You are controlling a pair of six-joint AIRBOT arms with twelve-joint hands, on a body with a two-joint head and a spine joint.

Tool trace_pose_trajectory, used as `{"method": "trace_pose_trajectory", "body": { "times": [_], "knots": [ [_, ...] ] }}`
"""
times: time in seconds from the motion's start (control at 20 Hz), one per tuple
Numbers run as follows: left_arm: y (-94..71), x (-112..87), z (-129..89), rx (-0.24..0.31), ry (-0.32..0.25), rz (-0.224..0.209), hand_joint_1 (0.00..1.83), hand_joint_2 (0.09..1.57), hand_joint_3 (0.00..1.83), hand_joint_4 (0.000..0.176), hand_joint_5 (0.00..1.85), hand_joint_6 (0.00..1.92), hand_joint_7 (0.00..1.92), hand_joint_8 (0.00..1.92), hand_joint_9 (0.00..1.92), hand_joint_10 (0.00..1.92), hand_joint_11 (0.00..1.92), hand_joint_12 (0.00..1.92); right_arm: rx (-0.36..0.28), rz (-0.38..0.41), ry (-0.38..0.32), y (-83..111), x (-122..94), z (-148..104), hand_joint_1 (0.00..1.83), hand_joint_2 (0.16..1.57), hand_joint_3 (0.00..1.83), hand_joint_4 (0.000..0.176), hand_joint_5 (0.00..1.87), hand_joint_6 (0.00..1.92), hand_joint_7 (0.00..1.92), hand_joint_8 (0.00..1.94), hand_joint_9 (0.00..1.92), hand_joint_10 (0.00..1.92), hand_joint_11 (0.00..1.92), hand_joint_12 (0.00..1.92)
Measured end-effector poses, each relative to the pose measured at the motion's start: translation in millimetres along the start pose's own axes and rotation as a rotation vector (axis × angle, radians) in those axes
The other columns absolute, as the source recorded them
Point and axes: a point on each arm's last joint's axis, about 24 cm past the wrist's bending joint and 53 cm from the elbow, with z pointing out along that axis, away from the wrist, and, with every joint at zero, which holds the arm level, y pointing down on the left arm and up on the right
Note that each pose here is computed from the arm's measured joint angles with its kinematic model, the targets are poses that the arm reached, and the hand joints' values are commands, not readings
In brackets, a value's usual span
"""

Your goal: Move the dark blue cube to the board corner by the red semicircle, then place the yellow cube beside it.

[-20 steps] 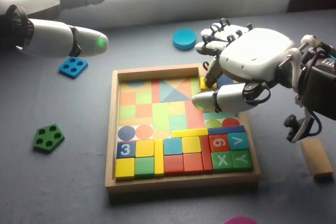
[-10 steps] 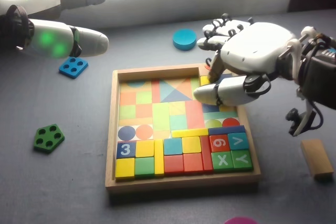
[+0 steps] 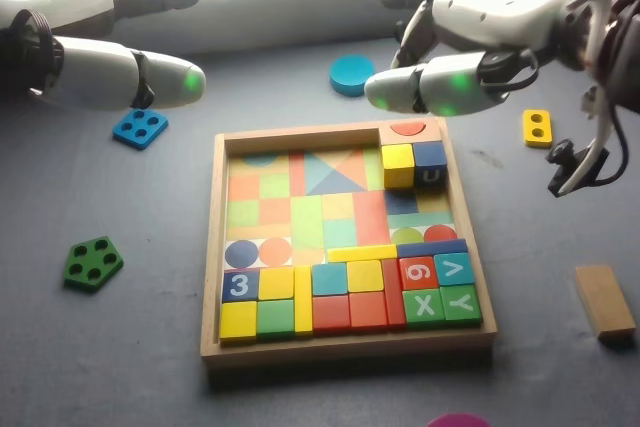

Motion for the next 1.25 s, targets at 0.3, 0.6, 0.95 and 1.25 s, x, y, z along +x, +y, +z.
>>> {"method": "trace_pose_trajectory", "body": {
  "times": [0.3, 0.6, 0.95, 1.25],
  "knots": [
    [-1.6, 1.2, 0.0, 0.005, 0.003, 0.014, 0.07, 1.27, 0.0, 0.0, 0.26, 0.02, 0.35, 0.01, 0.33, 0.04, 0.0, 0.92, -0.033, -0.007, -0.005, 20.1, -14.6, -35.3, 0.0, 1.18, 0.0, 0.0, 0.92, 0.01, 0.51, 0.0, 0.35, 0.03, 0.0, 0.64],
    [-0.5, 0.3, -0.6, -0.001, -0.001, 0.014, 0.13, 1.33, 0.0, 0.0, 1.04, 0.09, 1.07, 0.6, 0.96, 1.27, 0.7, 1.68, -0.04, -0.038, 0.004, 31.5, -19.1, -79.2, 0.04, 1.21, 0.0, 0.0, 0.95, 0.78, 0.99, 1.14, 0.84, 1.62, 0.63, 1.92],
    [-2.1, 1.5, -0.7, 0.003, 0.002, 0.013, 0.14, 1.34, 0.0, 0.0, 0.78, 0.87, 0.92, 1.39, 0.91, 1.7, 0.69, 1.92, -0.036, -0.069, -0.003, 37.8, -26.1, -110.6, 0.0, 1.23, 0.0, 0.0, 0.84, 1.33, 1.02, 1.45, 1.02, 1.79, 0.94, 1.92],
    [-0.2, 0.1, -2.0, -0.002, -0.002, 0.014, 0.14, 1.35, 0.0, 0.0, 0.77, 0.87, 0.92, 1.36, 0.91, 1.66, 0.68, 1.92, -0.047, -0.079, 0.008, 42.0, -21.9, -109.9, 0.0, 1.23, 0.0, 0.0, 0.85, 1.33, 1.0, 1.46, 0.99, 1.81, 0.92, 1.92]
  ]
}}
